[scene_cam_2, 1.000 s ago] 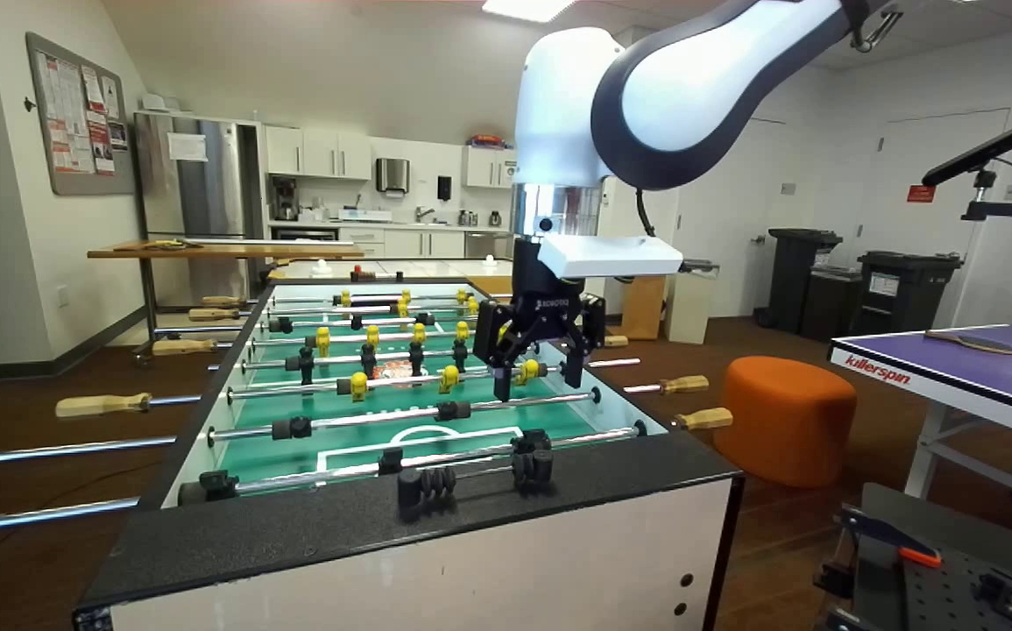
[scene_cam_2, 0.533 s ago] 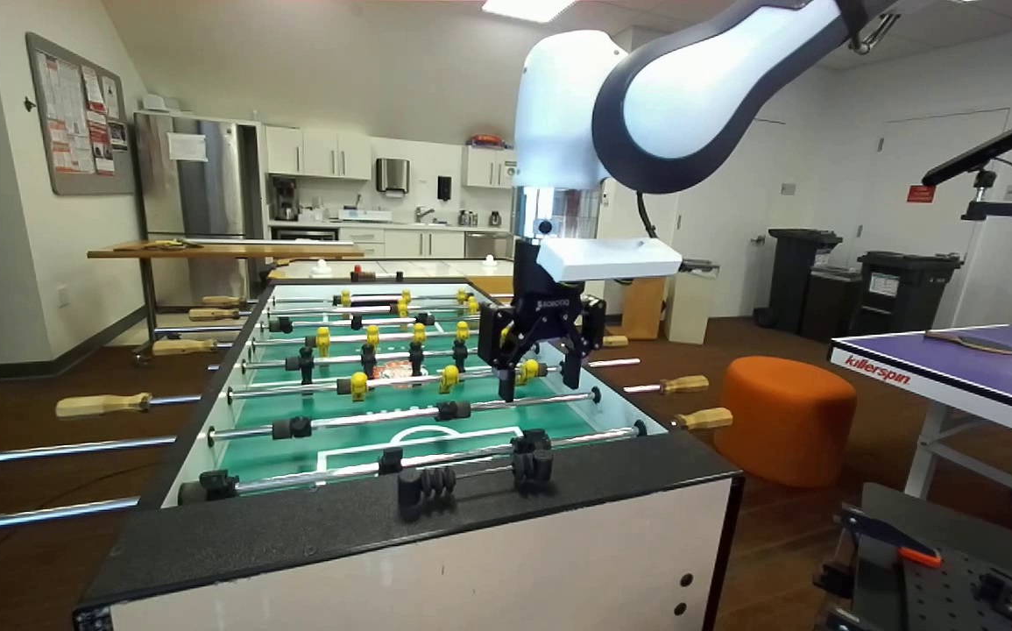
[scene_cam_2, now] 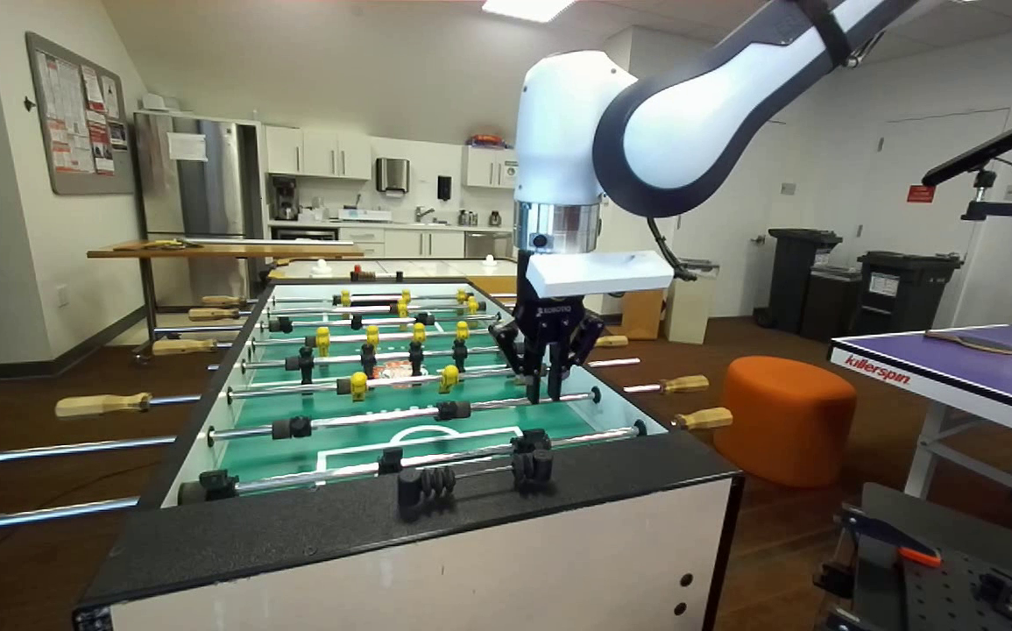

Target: Slide the things on the foosball table to the left

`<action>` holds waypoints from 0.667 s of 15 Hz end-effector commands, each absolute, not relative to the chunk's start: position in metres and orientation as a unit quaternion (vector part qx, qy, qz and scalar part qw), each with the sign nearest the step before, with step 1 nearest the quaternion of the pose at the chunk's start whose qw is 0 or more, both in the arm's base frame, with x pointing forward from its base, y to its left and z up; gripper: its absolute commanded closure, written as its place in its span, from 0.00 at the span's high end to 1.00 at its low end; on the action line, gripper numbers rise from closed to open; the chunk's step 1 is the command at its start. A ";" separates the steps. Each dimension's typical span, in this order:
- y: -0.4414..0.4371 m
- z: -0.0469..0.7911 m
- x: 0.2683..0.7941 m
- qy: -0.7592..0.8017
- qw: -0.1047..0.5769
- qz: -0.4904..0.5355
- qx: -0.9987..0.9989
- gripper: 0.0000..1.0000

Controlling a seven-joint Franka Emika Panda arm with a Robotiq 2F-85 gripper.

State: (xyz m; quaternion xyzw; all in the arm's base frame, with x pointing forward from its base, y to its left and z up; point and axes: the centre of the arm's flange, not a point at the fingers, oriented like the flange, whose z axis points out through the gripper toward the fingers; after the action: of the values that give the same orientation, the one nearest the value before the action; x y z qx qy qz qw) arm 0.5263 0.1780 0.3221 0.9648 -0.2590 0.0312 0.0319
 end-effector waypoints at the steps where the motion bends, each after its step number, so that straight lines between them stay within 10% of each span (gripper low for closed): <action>1: 0.181 0.306 0.530 -0.277 0.049 0.044 0.959 0.00; 10: 0.186 0.264 0.539 -0.270 0.099 0.032 0.957 0.00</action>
State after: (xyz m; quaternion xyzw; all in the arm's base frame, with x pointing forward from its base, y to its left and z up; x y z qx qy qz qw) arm 0.5274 0.1801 0.2746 0.9593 -0.2668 0.0316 0.0871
